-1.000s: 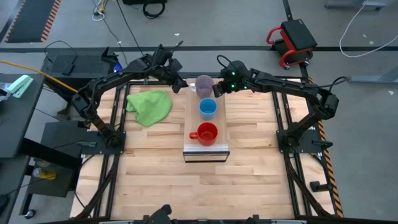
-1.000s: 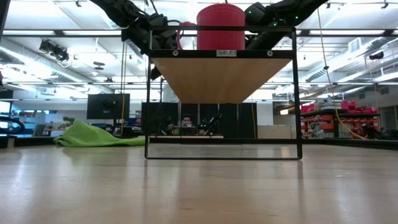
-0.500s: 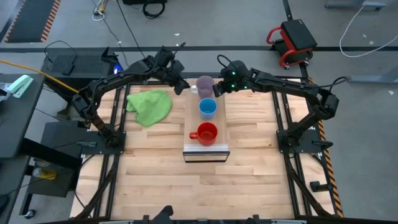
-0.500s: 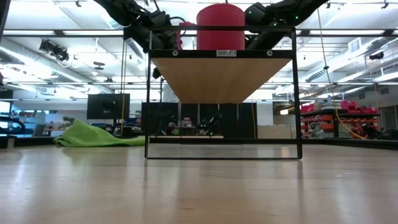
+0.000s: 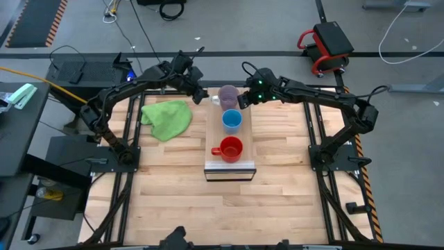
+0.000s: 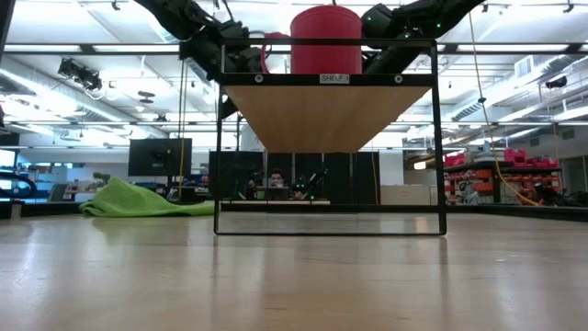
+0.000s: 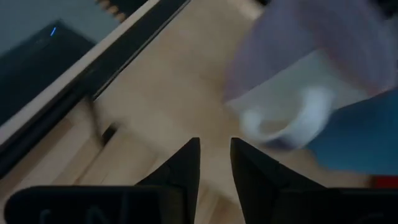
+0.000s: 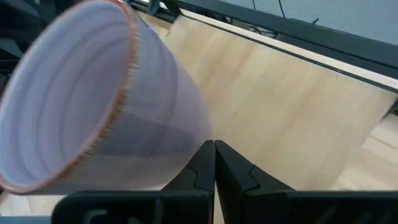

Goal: Stack small to large cups/mugs on shelf
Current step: Put the purple mug on the shelf

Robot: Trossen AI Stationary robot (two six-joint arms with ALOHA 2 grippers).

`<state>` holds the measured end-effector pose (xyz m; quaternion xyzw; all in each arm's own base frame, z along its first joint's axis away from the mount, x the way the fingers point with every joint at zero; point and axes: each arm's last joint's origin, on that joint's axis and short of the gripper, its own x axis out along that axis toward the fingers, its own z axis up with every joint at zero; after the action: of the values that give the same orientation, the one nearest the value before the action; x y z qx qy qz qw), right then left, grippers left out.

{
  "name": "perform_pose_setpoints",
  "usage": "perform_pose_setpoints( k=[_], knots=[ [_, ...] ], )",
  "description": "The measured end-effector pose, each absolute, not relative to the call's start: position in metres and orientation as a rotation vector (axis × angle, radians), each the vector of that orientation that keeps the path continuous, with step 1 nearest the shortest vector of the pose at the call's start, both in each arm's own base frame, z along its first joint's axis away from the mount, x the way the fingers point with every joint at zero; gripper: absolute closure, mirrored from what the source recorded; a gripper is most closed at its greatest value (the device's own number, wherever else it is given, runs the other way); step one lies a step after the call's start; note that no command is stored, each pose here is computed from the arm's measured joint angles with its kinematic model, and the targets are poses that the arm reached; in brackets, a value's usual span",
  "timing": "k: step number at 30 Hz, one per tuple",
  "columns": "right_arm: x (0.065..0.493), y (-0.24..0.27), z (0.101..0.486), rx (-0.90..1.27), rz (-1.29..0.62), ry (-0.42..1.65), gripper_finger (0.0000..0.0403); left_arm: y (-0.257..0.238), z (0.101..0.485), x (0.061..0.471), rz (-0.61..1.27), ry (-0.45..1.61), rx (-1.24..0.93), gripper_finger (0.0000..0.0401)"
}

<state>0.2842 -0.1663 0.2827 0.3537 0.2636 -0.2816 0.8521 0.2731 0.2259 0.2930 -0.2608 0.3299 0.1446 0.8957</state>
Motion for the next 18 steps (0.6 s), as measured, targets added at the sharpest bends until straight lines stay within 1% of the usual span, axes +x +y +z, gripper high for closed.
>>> perform_pose_setpoints(
  k=[4,7,13,16,18],
  knots=[
    [0.276,-0.17,0.284,0.736,-0.614,0.576,0.039,0.229,0.287,0.26,0.309,0.765,-0.594,0.0301],
    [0.267,-0.172,0.292,0.737,-0.632,0.56,0.0391,0.224,0.285,0.259,0.289,0.808,-0.601,0.0301],
    [0.266,-0.158,0.302,0.715,-0.591,0.549,0.0389,0.203,0.288,0.278,0.19,0.79,-0.574,0.0305],
    [0.269,-0.152,0.301,0.694,-0.566,0.572,0.039,0.197,0.291,0.288,0.177,0.748,-0.542,0.0303],
    [0.271,-0.15,0.3,0.676,-0.571,0.578,0.0391,0.195,0.292,0.292,0.2,0.732,-0.53,0.0304]
  ],
)
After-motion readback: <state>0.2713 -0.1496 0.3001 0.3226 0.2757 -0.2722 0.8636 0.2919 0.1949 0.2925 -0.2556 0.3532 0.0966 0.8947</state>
